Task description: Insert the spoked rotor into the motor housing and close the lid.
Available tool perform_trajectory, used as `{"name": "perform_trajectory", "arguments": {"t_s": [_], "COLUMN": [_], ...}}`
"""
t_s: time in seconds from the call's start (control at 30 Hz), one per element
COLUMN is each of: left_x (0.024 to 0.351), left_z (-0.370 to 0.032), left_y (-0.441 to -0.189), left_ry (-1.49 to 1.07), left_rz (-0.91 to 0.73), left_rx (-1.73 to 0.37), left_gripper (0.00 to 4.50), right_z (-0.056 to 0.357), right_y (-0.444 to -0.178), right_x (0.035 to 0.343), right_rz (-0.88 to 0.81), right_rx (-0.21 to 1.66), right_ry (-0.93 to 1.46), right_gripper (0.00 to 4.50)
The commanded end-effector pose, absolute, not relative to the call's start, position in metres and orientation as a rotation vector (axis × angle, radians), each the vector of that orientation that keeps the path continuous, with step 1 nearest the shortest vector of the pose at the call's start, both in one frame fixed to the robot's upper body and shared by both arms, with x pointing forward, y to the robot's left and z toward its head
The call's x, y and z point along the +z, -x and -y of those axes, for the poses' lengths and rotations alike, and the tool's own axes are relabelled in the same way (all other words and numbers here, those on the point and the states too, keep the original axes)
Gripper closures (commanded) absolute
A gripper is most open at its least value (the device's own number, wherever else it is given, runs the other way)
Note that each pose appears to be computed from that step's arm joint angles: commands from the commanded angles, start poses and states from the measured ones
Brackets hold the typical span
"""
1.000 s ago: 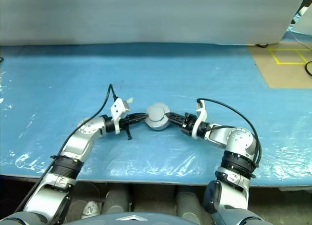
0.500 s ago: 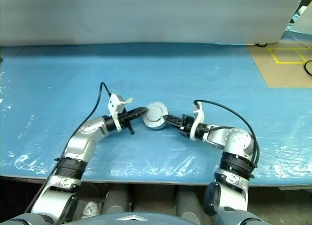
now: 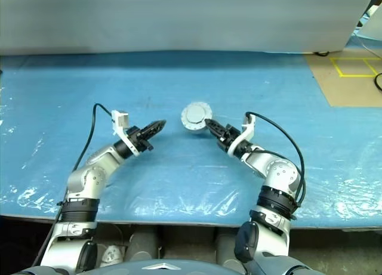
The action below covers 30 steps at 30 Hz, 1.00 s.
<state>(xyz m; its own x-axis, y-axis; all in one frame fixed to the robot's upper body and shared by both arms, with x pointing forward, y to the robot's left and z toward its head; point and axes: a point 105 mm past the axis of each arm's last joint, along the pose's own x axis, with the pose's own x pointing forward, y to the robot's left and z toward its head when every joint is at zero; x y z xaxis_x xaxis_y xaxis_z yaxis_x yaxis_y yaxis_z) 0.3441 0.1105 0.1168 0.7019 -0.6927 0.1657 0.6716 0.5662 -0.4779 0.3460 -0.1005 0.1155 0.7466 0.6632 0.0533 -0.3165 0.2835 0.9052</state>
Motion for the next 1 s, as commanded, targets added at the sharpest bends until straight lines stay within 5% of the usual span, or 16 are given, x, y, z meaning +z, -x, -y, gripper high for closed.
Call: {"name": "perform_trajectory", "arguments": {"t_s": [0.03, 0.3, 0.93, 1.0], "left_x": [0.135, 0.137, 0.147, 0.148], "left_z": [-0.107, -0.096, -0.077, -0.075], "left_y": [-0.343, -0.345, -0.339, -0.337], "left_ry": [0.647, 0.834, 1.029, 1.047], "left_rz": [0.026, 0.013, -0.075, -0.091], "left_rx": [-0.811, -0.779, -0.875, -0.899], "left_gripper": [3.01, 0.11, 0.02, 0.41], "right_z": [0.093, 0.079, 0.052, 0.054], "right_y": [-0.347, -0.34, -0.311, -0.313], "right_x": [0.163, 0.17, 0.165, 0.167], "right_rz": [-0.193, -0.188, -0.286, -0.275], "right_rx": [0.795, 0.868, 1.064, 1.058], "right_ry": [-1.103, -1.107, -1.033, -1.038], "right_gripper": [3.41, 3.41, 3.41, 3.41]}}
